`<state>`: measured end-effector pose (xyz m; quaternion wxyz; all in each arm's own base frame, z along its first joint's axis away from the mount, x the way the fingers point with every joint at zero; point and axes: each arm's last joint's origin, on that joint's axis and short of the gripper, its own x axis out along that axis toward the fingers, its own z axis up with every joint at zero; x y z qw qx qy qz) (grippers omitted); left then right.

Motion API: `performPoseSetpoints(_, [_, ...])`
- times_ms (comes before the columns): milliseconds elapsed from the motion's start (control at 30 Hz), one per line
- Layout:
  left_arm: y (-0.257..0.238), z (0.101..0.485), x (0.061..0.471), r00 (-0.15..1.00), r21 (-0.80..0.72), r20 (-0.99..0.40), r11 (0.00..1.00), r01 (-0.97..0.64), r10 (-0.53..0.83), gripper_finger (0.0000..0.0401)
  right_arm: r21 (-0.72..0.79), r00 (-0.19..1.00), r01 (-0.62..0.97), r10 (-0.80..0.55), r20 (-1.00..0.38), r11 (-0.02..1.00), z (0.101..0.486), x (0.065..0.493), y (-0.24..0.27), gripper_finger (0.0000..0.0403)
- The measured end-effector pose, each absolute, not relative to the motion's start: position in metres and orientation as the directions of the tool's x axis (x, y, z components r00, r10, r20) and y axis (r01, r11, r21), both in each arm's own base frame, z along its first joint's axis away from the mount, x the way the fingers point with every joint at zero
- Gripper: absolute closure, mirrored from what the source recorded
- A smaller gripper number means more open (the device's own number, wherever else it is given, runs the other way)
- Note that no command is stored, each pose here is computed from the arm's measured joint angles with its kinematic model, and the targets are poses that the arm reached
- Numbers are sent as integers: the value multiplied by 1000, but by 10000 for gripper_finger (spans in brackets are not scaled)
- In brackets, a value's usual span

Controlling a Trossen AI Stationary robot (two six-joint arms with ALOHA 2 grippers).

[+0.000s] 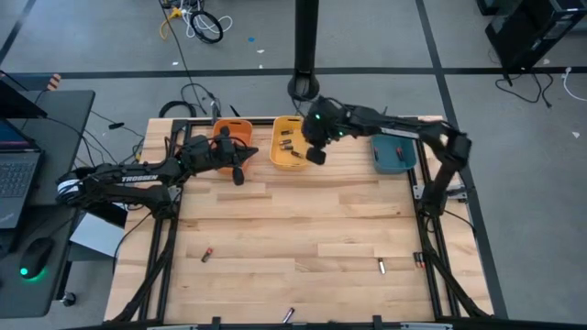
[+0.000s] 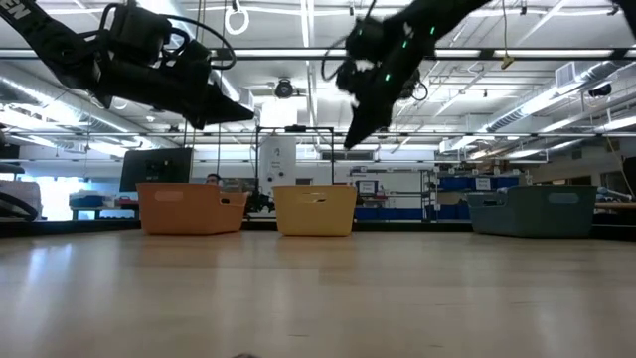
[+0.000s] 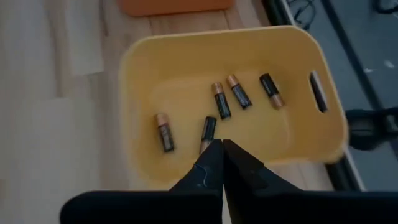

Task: Sort batteries
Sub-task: Adjust the yellow bin

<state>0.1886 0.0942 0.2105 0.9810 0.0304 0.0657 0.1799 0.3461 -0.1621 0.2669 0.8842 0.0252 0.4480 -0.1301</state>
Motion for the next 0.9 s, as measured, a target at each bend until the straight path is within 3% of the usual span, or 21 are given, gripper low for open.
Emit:
performPoseSetpoints(233, [94, 204, 188, 918, 79, -182, 936, -344, 352, 393, -68, 477, 308, -216, -852, 949, 299, 320, -69, 395])
performPoseSetpoints(500, [94, 200, 189, 913, 76, -211, 937, -341, 349, 393, 113, 436, 450, -107, -894, 886, 296, 291, 19, 384])
performPoseSetpoints(667, [94, 200, 189, 914, 76, -208, 937, -341, 349, 393, 99, 276, 570, -76, -958, 815, 277, 269, 55, 389])
performPoseSetpoints(900, [94, 203, 189, 917, 78, -187, 936, -343, 351, 393, -24, 66, 654, -88, -994, 756, 247, 241, 77, 355])
